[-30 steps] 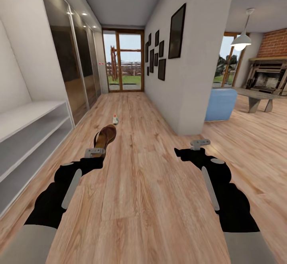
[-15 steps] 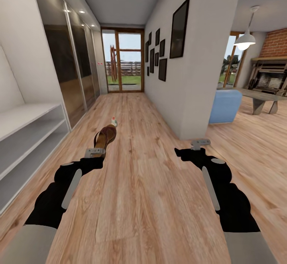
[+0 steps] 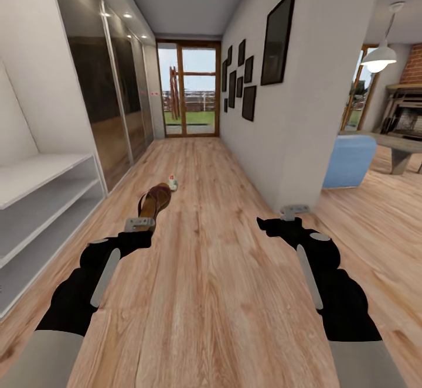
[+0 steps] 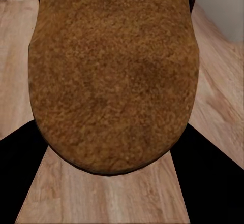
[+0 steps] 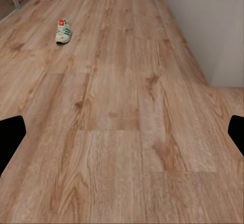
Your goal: Pick up the two gym shoes and the two sandals from the corridor floor and place them onto the hallstand (shoe rack) in the corridor, making sure they are on the rack and not on the floor. Arrange them so the two gym shoes are next to each other and the two sandals are next to each other.
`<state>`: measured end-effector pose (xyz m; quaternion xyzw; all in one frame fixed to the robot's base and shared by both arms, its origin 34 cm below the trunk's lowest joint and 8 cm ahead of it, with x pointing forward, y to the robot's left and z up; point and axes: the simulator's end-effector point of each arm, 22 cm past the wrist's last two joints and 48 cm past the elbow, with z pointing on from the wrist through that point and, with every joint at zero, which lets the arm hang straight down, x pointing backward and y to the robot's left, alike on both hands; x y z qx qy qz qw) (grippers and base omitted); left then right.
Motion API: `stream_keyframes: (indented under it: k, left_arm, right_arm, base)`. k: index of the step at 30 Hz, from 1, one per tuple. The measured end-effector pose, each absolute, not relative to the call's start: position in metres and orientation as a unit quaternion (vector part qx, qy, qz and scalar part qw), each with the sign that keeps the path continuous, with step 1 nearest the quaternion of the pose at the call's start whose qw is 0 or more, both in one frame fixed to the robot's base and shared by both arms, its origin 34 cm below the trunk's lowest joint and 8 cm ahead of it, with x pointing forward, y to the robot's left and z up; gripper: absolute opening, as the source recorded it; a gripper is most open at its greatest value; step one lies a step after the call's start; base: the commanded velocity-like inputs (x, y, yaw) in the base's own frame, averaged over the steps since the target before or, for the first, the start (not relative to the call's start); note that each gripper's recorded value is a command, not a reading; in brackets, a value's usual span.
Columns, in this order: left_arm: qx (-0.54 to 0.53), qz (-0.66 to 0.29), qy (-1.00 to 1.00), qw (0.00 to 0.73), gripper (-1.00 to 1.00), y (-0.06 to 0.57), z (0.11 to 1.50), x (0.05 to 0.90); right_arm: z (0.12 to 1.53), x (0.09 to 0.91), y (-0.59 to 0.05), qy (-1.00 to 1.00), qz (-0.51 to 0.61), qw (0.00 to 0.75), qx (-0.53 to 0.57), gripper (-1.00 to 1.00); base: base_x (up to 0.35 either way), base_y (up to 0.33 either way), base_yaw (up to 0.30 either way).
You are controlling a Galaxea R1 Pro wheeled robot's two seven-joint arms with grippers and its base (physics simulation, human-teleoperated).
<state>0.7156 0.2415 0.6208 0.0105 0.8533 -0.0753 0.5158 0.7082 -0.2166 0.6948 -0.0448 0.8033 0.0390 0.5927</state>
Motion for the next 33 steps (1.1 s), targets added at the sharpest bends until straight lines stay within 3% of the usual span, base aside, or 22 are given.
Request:
stream_keyframes:
  k: [33]
  left_arm:
    - [0.011, -0.075, 0.853, 0.516, -1.0, 0.2413, 0.621, 0.7155]
  right_arm:
    - [0.6953, 0.7079, -0.2168, 0.803, 0.04, 0.593, -0.044, 1.0]
  base:
    - [0.349, 0.0, 0.007]
